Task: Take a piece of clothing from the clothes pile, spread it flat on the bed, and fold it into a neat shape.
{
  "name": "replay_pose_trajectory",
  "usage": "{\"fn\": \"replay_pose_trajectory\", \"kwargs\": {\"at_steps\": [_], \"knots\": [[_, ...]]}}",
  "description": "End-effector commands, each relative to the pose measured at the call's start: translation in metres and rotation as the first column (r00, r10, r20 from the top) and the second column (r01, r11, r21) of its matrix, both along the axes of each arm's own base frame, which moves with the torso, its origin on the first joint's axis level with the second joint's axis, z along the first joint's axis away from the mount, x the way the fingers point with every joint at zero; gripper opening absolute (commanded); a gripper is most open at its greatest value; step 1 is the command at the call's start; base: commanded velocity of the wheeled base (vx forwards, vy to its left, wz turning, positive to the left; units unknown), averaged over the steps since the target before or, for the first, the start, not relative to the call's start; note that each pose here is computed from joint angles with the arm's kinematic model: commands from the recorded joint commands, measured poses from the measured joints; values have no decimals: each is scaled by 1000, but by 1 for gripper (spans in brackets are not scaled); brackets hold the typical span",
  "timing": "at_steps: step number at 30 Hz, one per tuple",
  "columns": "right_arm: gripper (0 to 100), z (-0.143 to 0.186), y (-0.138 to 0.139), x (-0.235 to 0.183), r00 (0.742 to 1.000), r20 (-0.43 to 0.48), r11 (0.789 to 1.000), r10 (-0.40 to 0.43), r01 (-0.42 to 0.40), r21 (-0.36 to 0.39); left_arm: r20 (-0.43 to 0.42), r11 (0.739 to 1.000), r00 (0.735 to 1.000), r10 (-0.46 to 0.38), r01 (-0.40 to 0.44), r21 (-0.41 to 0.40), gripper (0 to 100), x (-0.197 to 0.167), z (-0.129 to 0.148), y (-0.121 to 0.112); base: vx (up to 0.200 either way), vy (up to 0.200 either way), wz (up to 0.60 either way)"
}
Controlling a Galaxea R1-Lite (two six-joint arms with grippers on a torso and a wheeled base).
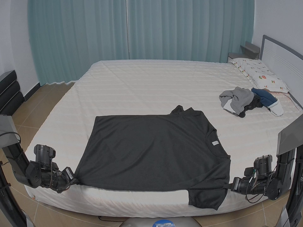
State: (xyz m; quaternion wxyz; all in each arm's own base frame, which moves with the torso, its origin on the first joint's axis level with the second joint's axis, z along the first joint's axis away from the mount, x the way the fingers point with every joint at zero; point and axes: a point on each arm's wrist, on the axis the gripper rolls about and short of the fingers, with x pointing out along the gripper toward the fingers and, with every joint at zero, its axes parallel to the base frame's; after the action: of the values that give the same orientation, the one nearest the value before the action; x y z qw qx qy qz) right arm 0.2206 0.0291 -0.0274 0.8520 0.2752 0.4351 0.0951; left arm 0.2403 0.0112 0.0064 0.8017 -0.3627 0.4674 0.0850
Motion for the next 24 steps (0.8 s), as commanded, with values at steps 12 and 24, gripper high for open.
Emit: {"fn": "replay_pose_trajectory", "kwargs": {"at_steps": [12, 24], "knots": [[0, 21, -12, -28, 1000, -21, 998, -1, -1, -55, 16, 993, 996, -84, 82, 88, 0, -25, 10, 2, 0, 0, 0], [0, 33, -15, -53, 992, -128, 990, 16, -33, -137, -29, 961, 979, -201, 203, 188, 0, -47, 6, 6, 0, 0, 0]]}}
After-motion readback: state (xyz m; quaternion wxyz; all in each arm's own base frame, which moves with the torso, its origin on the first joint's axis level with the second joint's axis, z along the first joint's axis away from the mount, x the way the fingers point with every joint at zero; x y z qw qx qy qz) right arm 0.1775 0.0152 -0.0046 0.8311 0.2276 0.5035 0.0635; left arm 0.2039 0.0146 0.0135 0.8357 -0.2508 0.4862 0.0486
